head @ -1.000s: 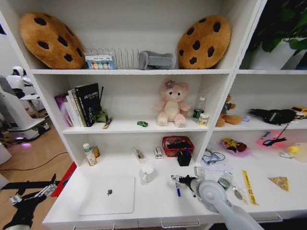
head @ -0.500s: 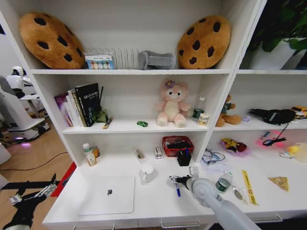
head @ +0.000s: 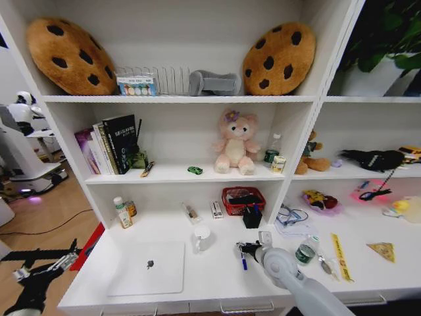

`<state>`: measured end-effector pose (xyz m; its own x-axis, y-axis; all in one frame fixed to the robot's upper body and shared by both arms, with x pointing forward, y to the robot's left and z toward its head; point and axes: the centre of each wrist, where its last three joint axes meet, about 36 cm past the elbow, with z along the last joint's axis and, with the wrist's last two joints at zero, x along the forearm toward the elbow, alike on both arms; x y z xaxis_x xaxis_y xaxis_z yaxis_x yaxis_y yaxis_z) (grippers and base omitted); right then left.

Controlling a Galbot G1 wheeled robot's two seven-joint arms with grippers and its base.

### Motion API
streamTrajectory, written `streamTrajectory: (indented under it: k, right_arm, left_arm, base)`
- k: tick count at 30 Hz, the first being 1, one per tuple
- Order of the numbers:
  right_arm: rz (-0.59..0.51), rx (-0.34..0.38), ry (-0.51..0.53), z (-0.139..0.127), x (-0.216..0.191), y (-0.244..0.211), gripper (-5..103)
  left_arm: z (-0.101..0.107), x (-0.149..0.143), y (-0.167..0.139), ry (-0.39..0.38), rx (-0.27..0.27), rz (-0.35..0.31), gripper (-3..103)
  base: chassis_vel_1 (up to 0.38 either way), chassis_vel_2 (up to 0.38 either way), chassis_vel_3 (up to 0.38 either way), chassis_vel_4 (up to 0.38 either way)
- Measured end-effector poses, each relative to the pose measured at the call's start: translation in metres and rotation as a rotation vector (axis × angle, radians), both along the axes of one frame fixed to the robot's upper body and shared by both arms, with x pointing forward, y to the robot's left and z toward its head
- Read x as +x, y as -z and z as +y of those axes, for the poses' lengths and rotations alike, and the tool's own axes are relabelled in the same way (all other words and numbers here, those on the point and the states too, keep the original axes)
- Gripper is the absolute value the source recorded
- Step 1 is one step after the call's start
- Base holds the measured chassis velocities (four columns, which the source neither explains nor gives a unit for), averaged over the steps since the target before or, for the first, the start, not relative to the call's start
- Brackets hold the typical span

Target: Organize the objects on the table.

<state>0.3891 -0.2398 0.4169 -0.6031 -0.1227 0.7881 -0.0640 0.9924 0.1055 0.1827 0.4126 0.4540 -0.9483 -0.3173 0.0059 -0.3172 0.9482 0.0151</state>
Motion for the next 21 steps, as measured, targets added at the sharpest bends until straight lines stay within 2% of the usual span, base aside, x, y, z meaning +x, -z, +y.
streamTrajectory:
  k: [1,3,5,7,11,17,18,19,21]
  right_arm:
    - [0.0,0.0,0.0,0.0,0.0,0.0,35]
    - [0.001,-0.001,0.0,0.0,0.0,0.0,24]
    - [0.002,-0.001,0.0,-0.001,0.0,0.0,24]
    - [0.001,0.004,-0.002,0.0,-0.001,-0.002,12]
    - [-0.008,0.008,-0.005,0.0,-0.004,-0.007,11]
    - [-0.156,-0.091,0.017,-0.009,-0.007,-0.033,11]
    - [-0.219,-0.12,0.033,-0.012,-0.006,-0.035,11]
    - [-0.219,-0.12,0.033,-0.012,-0.006,-0.035,11]
    - [-0.359,-0.182,0.047,-0.019,-0.001,-0.031,11]
  left_arm:
    - [0.0,0.0,0.0,0.0,0.0,0.0,100]
    - [0.0,0.0,0.0,0.0,0.0,0.0,100]
    - [0.0,0.0,0.0,0.0,0.0,0.0,100]
    - [0.0,0.0,0.0,0.0,0.0,0.0,100]
    - [0.0,0.0,0.0,0.0,0.0,0.0,100]
    - [0.0,0.0,0.0,0.0,0.0,0.0,100]
    - [0.0,0.0,0.0,0.0,0.0,0.0,100]
    - [0.0,0.0,0.0,0.0,0.0,0.0,100]
    - [0.0,0.0,0.0,0.0,0.0,0.0,100]
  base:
    - [0.0,0.0,0.0,0.0]
    - [0.0,0.0,0.0,0.0]
    - [0.0,0.0,0.0,0.0]
    - [0.0,0.0,0.0,0.0]
    - [0.0,0.0,0.0,0.0]
    - [0.0,0.0,0.0,0.0]
    - [0.0,0.0,0.0,0.0]
    - [0.0,0.0,0.0,0.0]
    - [0.0,0.0,0.0,0.0]
